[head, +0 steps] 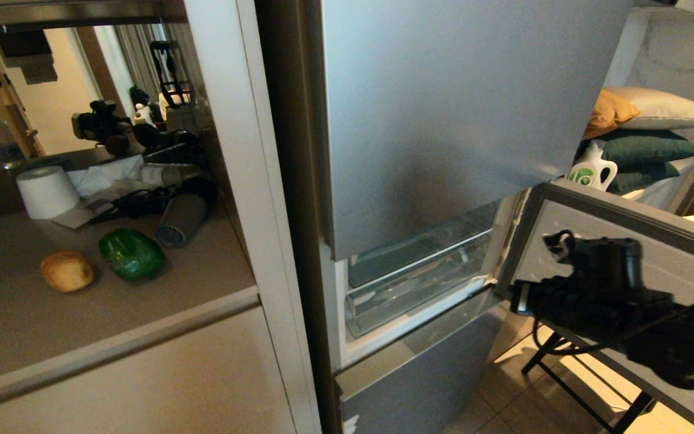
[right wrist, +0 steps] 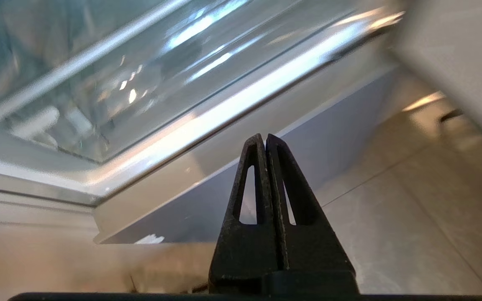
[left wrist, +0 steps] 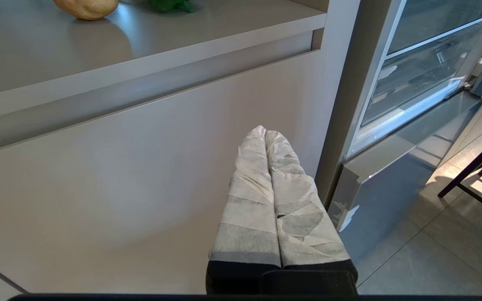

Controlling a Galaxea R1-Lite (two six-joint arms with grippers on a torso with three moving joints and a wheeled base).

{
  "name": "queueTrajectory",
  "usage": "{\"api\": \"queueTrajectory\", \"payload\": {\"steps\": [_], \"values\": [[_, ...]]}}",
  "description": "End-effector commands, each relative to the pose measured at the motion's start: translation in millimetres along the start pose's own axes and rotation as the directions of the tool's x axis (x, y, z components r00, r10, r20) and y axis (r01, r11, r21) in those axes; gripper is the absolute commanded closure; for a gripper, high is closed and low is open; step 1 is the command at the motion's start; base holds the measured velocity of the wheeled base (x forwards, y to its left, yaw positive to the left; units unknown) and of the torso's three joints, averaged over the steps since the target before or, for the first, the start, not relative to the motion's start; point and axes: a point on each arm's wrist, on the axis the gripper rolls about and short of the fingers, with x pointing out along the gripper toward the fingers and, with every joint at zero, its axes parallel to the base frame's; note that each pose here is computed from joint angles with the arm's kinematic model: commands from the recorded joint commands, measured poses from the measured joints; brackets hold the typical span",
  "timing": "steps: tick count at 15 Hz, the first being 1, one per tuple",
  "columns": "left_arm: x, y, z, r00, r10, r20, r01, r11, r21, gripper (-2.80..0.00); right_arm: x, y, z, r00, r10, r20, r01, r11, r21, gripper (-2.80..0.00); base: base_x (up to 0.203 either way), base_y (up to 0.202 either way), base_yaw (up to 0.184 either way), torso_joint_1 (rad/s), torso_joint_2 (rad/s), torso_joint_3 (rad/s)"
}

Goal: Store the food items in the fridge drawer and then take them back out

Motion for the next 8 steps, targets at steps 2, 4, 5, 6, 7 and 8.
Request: {"api": "queueTrajectory", "payload": {"steps": [2, 4, 5, 6, 7, 8], "values": [[0.8, 0.0, -2.9, 1.000, 0.001, -0.011, -0.001, 1.000, 0.000, 0.00, -98.0, -32.0, 32.0, 0.977, -0.062, 0.205, 0.051, 0.997, 0.061, 0.00, 0.000, 0.000, 0.000, 0.000, 0.00, 0.000], [0.8, 0.0, -2.9, 1.000, -0.001, -0.011, 0.001, 1.000, 0.000, 0.00, -145.2, -55.0, 22.0, 0.956, -0.166, 0.240, 0.144, 0.984, 0.106, 0.00, 0.000, 0.000, 0.000, 0.000, 0.00, 0.000], [0.8, 0.0, -2.9, 1.000, 0.000, -0.011, 0.000, 1.000, 0.000, 0.00, -164.0, -65.7, 11.2, 0.942, -0.235, 0.240, 0.208, 0.969, 0.135, 0.00, 0.000, 0.000, 0.000, 0.000, 0.00, 0.000], [0.8, 0.0, -2.9, 1.000, 0.001, -0.011, -0.001, 1.000, 0.000, 0.00, -176.2, -76.0, 1.1, 0.925, -0.305, 0.227, 0.272, 0.948, 0.168, 0.00, 0.000, 0.000, 0.000, 0.000, 0.00, 0.000], [0.8, 0.0, -2.9, 1.000, 0.001, -0.011, -0.001, 1.000, 0.000, 0.00, -185.3, -86.1, -6.4, 0.905, -0.367, 0.214, 0.327, 0.923, 0.202, 0.00, 0.000, 0.000, 0.000, 0.000, 0.00, 0.000], [0.8, 0.0, -2.9, 1.000, 0.001, -0.011, -0.001, 1.000, 0.000, 0.00, -193.4, -96.5, -9.9, 0.883, -0.419, 0.210, 0.370, 0.898, 0.239, 0.00, 0.000, 0.000, 0.000, 0.000, 0.00, 0.000]]}}
